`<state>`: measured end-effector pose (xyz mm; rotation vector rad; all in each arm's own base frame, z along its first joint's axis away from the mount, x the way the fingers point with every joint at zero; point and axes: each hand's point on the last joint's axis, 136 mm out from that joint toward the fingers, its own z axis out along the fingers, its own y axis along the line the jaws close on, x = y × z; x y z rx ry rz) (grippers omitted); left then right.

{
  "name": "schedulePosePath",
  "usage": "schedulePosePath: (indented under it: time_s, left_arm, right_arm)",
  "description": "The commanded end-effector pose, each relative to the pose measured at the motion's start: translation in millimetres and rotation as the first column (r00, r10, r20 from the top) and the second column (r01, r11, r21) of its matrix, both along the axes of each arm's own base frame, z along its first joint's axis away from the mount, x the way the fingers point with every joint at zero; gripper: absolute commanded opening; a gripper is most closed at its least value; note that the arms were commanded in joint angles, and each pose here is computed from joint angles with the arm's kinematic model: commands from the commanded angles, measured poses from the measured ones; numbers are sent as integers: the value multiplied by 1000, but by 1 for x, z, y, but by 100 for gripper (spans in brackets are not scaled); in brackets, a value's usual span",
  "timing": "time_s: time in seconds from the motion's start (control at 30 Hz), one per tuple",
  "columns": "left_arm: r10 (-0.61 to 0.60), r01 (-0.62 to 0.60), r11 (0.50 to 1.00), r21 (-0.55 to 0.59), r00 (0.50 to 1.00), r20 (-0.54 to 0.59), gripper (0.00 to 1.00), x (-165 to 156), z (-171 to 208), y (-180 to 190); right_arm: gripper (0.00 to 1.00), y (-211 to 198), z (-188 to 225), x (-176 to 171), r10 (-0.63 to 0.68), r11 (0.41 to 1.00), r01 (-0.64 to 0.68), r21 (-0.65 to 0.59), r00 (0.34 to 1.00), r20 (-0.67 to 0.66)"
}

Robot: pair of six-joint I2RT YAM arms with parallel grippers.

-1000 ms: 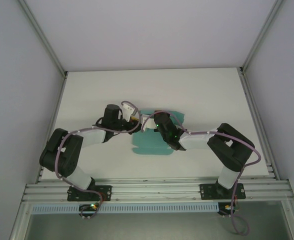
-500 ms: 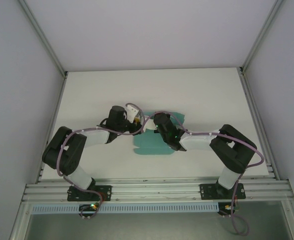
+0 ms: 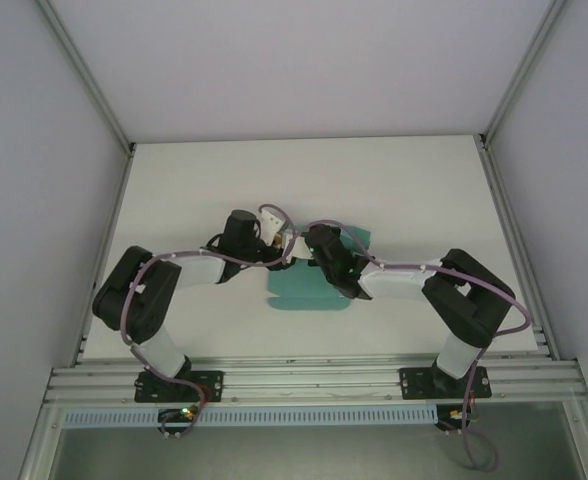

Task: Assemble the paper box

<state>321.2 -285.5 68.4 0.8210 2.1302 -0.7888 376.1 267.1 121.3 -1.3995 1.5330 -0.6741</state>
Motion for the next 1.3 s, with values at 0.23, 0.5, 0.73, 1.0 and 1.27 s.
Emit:
schedulePosePath:
  time_s: [0.23, 0.5, 0.73, 1.0, 1.27]
  left_arm:
    - [-18, 16, 999, 35, 998, 66, 34, 7, 4, -14]
    - [121, -134, 989, 65, 978, 170, 5, 26, 3, 3]
    - [109, -129, 988, 81, 970, 217, 0, 28, 5, 6]
    - [51, -64, 997, 42, 964, 261, 0, 21, 12, -5]
    - [58, -77, 996, 51, 948, 312, 0, 22, 9, -7]
  right_arm:
    - [0, 9, -1, -6, -2, 997, 8, 73, 997, -84]
    - [18, 8, 11, -12, -84, 978, 103, 179, 990, -112]
    - [65, 0, 49, -32, -77, 932, 136, 335, 980, -181]
    - [79, -38, 94, -17, -45, 680, 349, 644, 898, -438]
    - [66, -22, 46, 15, -63, 698, 527, 485, 720, -691]
